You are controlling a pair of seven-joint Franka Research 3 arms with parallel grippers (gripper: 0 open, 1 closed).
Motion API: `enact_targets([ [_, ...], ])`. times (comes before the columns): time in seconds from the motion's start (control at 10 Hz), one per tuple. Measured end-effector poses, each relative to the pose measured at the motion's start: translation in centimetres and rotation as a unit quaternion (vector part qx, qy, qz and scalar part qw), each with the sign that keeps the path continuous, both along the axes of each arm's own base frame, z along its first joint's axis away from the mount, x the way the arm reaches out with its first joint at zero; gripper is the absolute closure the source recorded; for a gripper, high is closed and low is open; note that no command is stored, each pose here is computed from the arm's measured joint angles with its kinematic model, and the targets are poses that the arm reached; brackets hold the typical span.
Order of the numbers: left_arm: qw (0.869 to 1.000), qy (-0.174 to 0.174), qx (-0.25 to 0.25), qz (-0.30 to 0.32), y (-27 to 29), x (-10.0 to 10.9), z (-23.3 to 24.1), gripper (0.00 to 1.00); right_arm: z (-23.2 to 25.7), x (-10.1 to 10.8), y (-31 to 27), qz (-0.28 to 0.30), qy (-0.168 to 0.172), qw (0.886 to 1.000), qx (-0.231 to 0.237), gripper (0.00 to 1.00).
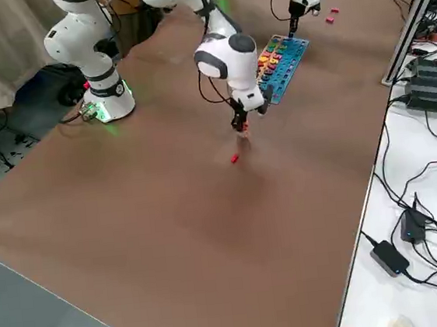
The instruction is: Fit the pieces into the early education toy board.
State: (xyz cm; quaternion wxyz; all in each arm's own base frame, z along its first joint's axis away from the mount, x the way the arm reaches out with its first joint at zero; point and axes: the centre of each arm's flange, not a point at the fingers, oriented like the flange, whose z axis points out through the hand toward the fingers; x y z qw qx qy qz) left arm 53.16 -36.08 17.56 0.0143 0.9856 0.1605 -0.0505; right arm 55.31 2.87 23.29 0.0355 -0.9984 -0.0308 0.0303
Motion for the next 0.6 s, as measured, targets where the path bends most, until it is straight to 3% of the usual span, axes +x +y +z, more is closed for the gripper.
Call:
enact_targets([
  [0.6, 1.000, -0.004, -0.002, 0.002, -2.1, -0.4, 0.0, 0.99, 6.0, -0.2, 3.6, -0.059, 0.028, 0.998, -0.004, 0.60],
])
